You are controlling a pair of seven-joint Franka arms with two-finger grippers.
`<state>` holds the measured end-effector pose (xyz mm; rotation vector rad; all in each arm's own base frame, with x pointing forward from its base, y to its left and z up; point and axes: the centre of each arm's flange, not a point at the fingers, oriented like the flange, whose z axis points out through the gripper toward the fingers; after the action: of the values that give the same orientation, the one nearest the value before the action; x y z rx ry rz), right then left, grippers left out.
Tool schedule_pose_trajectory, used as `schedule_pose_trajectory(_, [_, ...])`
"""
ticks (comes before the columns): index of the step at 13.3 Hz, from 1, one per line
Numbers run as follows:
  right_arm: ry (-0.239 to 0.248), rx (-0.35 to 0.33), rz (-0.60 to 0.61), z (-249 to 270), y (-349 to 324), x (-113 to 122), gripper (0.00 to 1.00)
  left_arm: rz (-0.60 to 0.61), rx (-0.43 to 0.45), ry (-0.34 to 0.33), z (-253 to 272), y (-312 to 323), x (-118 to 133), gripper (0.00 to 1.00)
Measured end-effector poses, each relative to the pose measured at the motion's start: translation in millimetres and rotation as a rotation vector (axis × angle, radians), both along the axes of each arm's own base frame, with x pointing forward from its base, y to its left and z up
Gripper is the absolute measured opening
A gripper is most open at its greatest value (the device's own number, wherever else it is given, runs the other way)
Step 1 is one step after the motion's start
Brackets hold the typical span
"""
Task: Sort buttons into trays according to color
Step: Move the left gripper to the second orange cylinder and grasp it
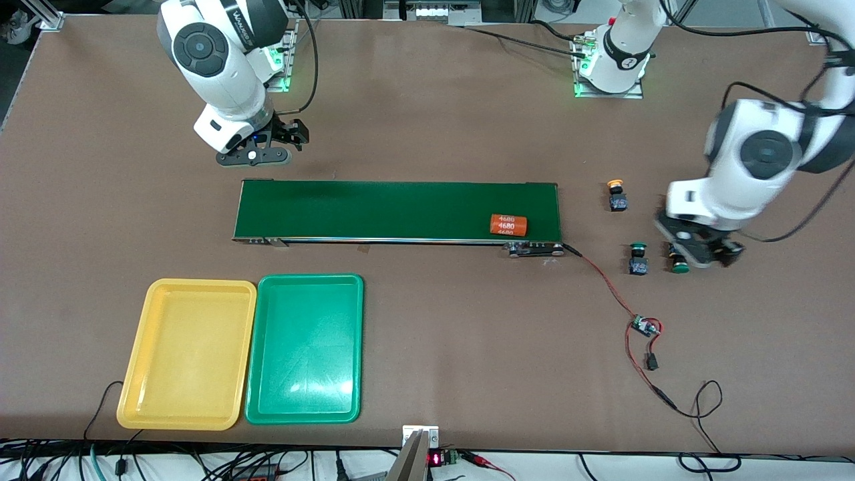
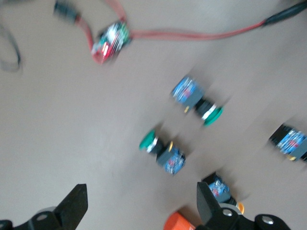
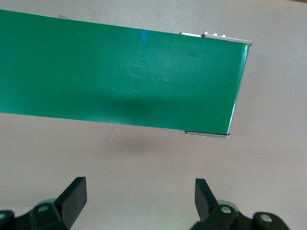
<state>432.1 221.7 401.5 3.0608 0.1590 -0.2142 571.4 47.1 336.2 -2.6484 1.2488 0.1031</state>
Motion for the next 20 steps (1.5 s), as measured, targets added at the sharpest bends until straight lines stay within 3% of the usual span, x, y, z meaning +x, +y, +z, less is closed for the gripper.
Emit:
schedule_pose_trajectory(4, [0.015, -0.008, -0.001, -2, -1, 0, 1.0, 0.418, -0.051, 0.005, -21, 109, -27, 1.0])
schedule_pose_trajectory(6, [0.017, -0.009, -0.002, -2, -1, 1, 1.0, 0.602, -0.108, 0.05, -52, 171, -54, 1.0])
schedule_pose_trajectory(8, [-0.008, 0.004, -0.002, 3, 1, 5, 1.0, 0.705, -0.157, 0.102, -87, 212, -79, 1.0])
schedule_pose_trajectory(14, [-0.184, 0.095, -0.007, 23, 11, 27, 1.0, 0.804, -0.223, 0.179, -124, 203, -101, 1.0])
schedule_pose_trajectory(16, [-0.205, 0.105, -0.028, 24, 11, 30, 1.0, 0.805, -0.227, 0.199, -131, 199, -106, 1.0])
schedule_pose_trajectory(20, [-0.204, 0.103, -0.039, 20, 12, 31, 1.0, 0.802, -0.247, 0.235, -151, 193, -110, 1.0])
